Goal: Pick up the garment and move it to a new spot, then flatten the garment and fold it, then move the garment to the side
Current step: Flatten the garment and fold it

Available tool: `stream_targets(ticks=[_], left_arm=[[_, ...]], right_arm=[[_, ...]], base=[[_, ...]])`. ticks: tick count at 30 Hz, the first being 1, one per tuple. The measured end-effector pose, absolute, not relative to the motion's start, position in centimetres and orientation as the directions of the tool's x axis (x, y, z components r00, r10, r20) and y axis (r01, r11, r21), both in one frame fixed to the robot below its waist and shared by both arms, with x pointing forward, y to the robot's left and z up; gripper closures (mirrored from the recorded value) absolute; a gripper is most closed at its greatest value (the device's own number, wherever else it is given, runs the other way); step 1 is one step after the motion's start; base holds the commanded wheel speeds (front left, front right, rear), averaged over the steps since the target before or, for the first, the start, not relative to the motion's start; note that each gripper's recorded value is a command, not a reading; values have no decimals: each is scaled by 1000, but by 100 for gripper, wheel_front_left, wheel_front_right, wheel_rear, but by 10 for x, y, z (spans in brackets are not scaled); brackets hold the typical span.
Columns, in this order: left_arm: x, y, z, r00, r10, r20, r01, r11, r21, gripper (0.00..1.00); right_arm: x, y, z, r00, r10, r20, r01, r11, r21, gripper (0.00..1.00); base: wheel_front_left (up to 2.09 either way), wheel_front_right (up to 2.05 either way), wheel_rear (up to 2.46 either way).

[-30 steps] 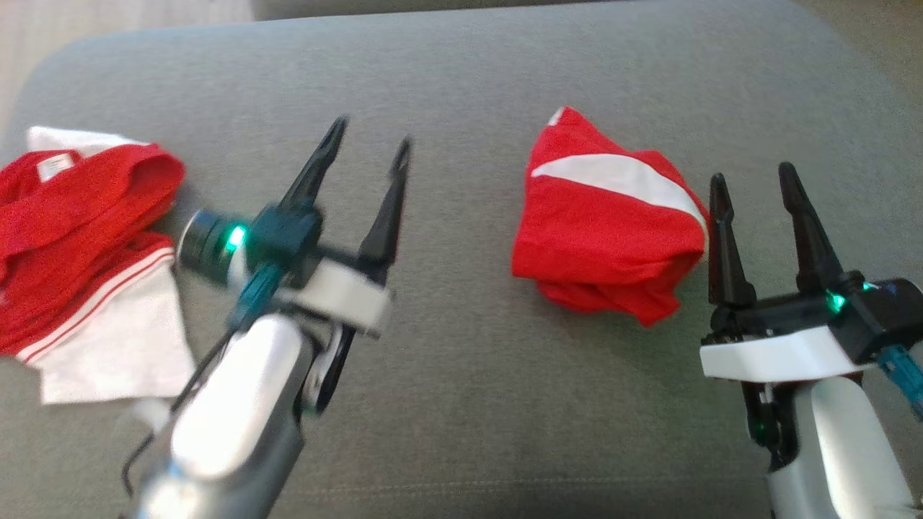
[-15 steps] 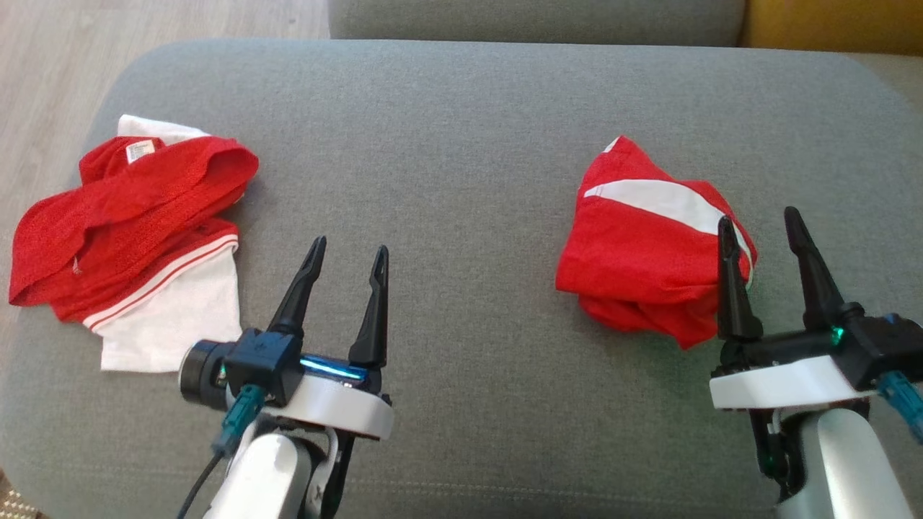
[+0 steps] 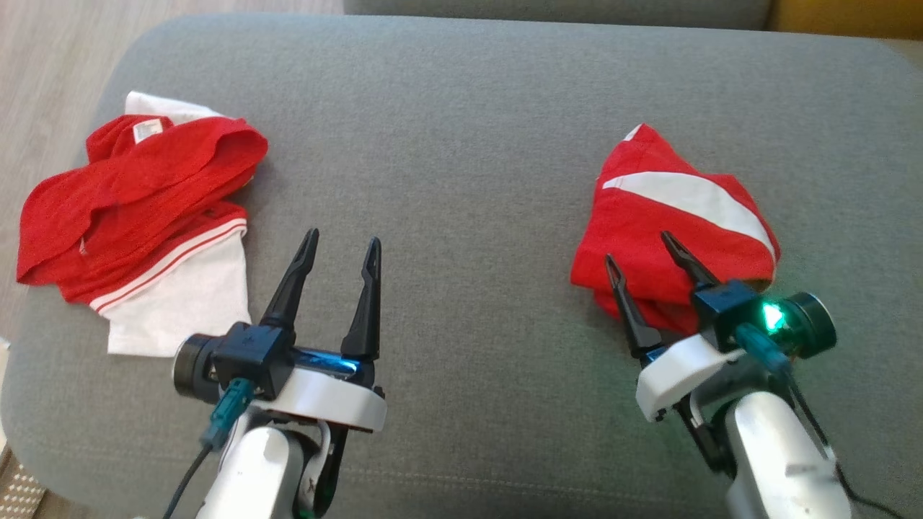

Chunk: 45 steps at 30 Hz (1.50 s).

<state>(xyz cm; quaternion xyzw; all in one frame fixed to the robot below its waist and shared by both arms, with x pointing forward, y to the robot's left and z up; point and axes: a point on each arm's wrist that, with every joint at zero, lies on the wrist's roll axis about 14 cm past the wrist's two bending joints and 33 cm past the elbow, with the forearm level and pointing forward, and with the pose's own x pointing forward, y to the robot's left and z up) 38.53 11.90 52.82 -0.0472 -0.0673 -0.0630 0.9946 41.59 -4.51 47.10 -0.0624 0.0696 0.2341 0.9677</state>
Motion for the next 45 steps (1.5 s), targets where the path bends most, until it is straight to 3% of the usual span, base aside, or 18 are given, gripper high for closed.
stream_targets(ticks=[7, 14, 15, 16, 23, 28, 34, 38, 41, 45], left_arm=[[385, 124, 517, 989, -105, 104, 115, 988, -99, 0], [385, 127, 511, 993, -89, 83, 98, 988, -117, 0], [386, 127, 511, 993, -88, 83, 97, 988, -116, 0], [387, 127, 511, 993, -87, 84, 97, 989, -115, 0], [389, 127, 511, 993, -84, 82, 94, 988, -121, 0], [387, 121, 511, 991, -103, 83, 113, 986, -125, 0], [385, 116, 516, 989, -114, 97, 126, 983, -133, 0], [382, 113, 521, 986, -123, 109, 137, 982, -133, 0], [378, 110, 523, 985, -132, 116, 147, 980, -131, 0], [375, 108, 526, 983, -134, 124, 150, 979, -136, 0]], right_arm=[[423, -52, 423, 825, 424, -373, -513, 838, -183, 0], [427, -55, 402, 796, 399, -455, -521, 835, -179, 0], [428, -56, 400, 793, 395, -463, -520, 836, -178, 58], [429, -56, 398, 791, 391, -471, -519, 836, -177, 100], [432, -56, 400, 801, 392, -453, -508, 845, -167, 100], [439, -43, 424, 829, 431, -356, -501, 855, -134, 100], [459, -11, 496, 847, 522, -104, -528, 848, -43, 100], [475, 1, 569, 831, 539, 136, -549, 835, 49, 100], [486, -15, 628, 821, 464, 332, -537, 825, 176, 100], [501, -55, 656, 846, 318, 428, -466, 829, 308, 100]], base=[[0, 0, 0], [0, 0, 0], [0, 0, 0], [0, 0, 0], [0, 0, 0], [0, 0, 0], [0, 0, 0], [0, 0, 0], [0, 0, 0], [0, 0, 0]])
